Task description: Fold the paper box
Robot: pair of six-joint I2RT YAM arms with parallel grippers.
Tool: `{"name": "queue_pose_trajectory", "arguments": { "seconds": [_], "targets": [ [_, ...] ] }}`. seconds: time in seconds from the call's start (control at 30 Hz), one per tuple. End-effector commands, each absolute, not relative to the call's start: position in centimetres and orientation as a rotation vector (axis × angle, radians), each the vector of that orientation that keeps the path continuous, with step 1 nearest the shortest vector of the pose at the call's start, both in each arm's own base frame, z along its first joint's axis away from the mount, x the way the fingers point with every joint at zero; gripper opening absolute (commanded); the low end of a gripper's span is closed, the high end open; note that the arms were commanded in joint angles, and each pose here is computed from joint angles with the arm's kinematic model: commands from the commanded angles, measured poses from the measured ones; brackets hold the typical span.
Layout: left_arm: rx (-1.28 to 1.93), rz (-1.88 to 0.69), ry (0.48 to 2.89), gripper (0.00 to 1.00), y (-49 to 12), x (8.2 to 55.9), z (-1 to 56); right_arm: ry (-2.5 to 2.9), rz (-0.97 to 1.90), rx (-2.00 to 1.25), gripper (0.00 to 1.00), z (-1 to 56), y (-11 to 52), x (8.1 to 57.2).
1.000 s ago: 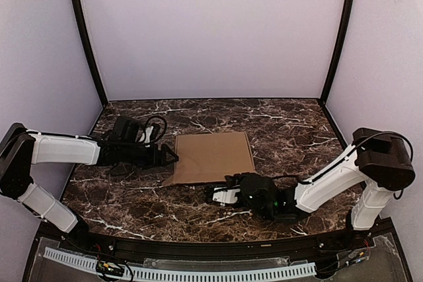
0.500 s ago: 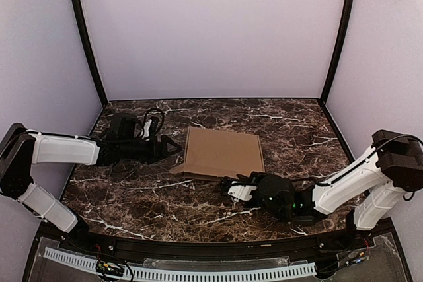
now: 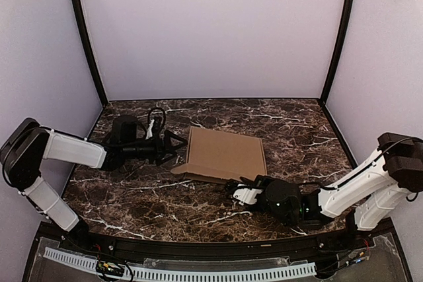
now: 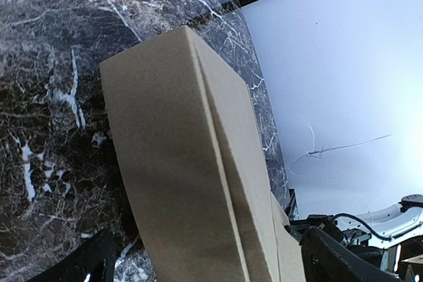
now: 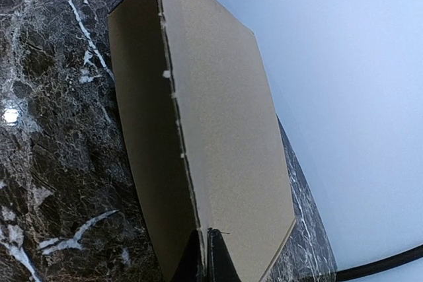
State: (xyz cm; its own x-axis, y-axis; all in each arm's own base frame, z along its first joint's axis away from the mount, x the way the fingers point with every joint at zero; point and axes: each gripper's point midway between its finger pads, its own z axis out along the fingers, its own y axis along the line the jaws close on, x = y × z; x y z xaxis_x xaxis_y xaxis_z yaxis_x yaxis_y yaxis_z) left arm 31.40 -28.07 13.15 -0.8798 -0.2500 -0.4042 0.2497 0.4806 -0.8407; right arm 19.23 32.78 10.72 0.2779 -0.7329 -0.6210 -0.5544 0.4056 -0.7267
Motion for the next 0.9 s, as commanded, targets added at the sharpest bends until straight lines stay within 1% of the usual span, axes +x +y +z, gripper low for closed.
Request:
{"name": "queue_pose_trajectory", "arguments": {
  "seconds": [0.0, 0.37, 0.77, 0.83, 0.87],
  "targets": [
    [-0.03, -1.464, 2.267, 0.98, -28.5, 31.1, 12.5, 1.409, -0.118, -1.229, 0.0, 10.4, 32.6, 18.4],
    [-0.102, -1.602, 2.255, 0.99, -29.7, 31.7, 11.5, 1.396, -0.111, -1.23, 0.0, 10.7, 32.5, 17.9],
    [-0.113, -1.712, 2.208, 0.99, -30.8, 32.0, 12.0, 1.384, -0.114, -1.244, 0.0, 10.6, 32.8, 17.6],
    [-0.111, -1.747, 2.196, 0.97, -31.1, 31.9, 12.2, 1.381, -0.119, -1.243, 0.0, 10.7, 32.9, 17.6],
    [-0.112, -1.762, 2.189, 0.95, -31.2, 31.9, 12.4, 1.379, -0.119, -1.244, 0.0, 10.7, 32.9, 17.6]
  ]
}}
